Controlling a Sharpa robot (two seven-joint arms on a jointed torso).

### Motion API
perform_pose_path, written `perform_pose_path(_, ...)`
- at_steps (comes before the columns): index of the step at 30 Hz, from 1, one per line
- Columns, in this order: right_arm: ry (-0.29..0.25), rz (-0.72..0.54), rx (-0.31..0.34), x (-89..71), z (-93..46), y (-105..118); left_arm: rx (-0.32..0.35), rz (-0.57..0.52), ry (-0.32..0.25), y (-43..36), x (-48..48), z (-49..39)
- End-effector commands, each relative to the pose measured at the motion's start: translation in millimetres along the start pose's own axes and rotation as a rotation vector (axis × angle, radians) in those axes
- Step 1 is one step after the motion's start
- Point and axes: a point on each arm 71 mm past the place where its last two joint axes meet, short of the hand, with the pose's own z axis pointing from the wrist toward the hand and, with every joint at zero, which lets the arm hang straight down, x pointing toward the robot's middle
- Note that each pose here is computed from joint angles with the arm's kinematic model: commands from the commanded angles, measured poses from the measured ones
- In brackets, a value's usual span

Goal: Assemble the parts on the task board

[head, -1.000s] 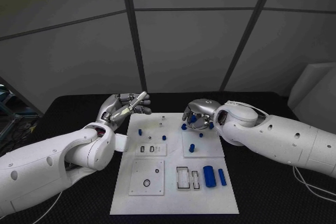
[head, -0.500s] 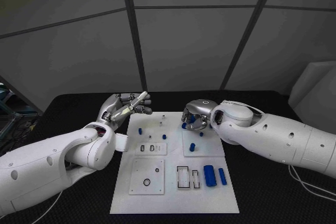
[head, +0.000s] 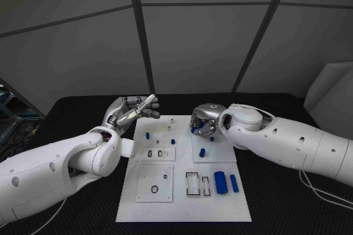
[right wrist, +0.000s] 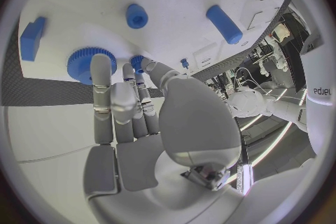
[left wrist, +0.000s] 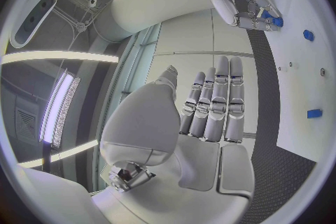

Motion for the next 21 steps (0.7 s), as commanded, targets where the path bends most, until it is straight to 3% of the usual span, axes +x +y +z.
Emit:
perform_pose_path(1, 0.018, -0.012, 0.002, -0.2, 0.8, 0, 0.008, 0.000, 0.013, -1.6, 1.8, 0.4)
perform_pose_path(10, 0.015, -0.011, 0.001, 0.1, 3.6, 1, 0.007, 0.000, 0.013, -1.6, 1.8, 0.5)
perform_pose_path(21, -0.110, -0.014, -0.024, -10.3, -2.6, 6, 0.007, 0.001, 0.011, -1.7, 0.0, 0.2)
